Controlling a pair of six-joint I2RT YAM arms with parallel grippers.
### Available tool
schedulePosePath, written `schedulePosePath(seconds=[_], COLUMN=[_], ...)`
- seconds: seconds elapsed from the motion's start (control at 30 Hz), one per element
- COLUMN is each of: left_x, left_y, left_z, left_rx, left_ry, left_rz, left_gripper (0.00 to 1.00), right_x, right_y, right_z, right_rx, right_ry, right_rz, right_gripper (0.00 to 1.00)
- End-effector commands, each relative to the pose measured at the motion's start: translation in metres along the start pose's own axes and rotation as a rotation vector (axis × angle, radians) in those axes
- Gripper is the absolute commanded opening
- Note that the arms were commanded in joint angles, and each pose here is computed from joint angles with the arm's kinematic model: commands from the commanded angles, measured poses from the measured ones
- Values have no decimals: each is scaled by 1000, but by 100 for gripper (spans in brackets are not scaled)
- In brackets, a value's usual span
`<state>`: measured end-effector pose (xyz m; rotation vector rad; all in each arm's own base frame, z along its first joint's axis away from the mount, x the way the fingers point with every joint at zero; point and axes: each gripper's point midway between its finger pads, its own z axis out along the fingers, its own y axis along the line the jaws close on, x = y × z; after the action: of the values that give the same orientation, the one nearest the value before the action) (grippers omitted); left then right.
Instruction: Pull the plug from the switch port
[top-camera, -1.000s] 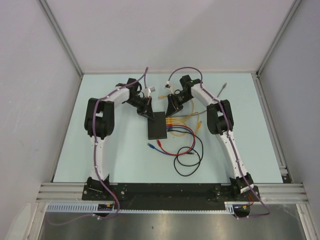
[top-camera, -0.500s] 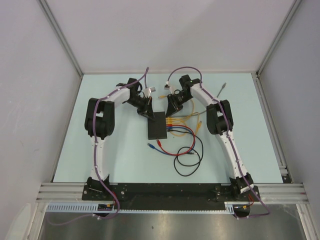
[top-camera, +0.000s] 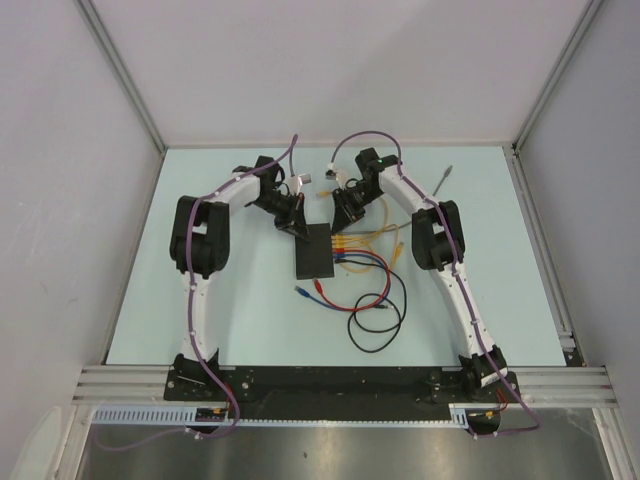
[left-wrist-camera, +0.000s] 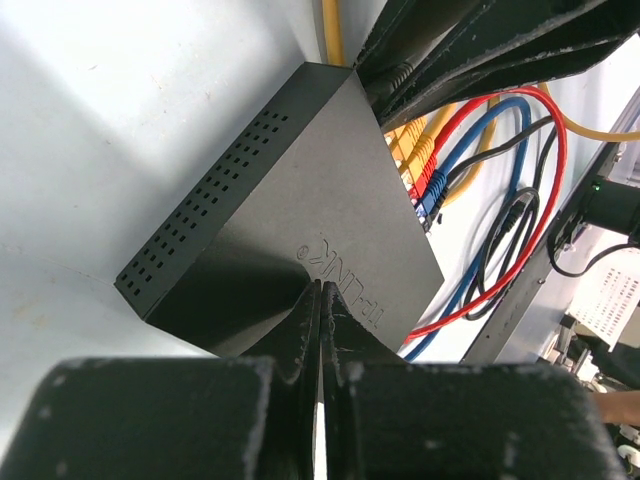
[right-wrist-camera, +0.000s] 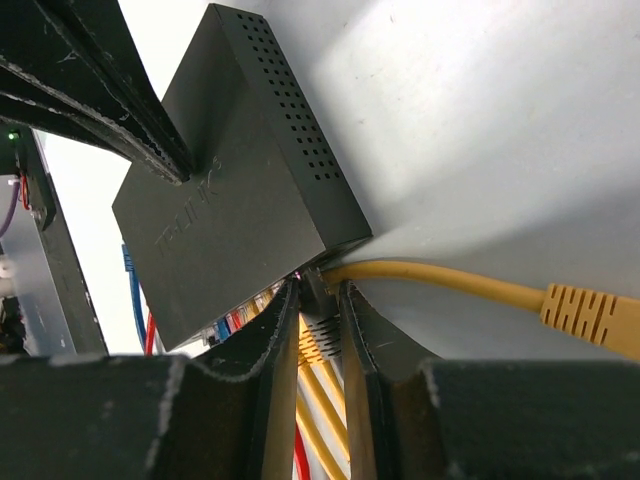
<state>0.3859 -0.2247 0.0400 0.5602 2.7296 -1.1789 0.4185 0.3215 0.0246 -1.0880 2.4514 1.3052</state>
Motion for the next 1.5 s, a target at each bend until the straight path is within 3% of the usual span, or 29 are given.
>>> schedulePosePath(seconds=[0.0,0.27,0.63,0.97,1.3,1.47], left_x=[19,20,21,25,24,24], left_y=[44,43,40,38,38,37], left_z=[21,23,25,27,26,27], left_rx=[-148,-146,-135,-133,-136,-137], left_ry=[78,79,84,98,97,100], left_rz=[27,28,33,35,37,43], left_gripper=[0,0,0,0,0,0], right_x=[57,43,81,43,75,68], right_y=[-14,-23,-3,-27,-23,-26], right_z=[22,17,15,2,-7,-10], right_rx=[37,75,-10,83,40,66], right_ry=[194,166,233,146,206,203], right_rz=[63,-25,93,29,71,54], right_gripper=[2,1,0,0,0,0])
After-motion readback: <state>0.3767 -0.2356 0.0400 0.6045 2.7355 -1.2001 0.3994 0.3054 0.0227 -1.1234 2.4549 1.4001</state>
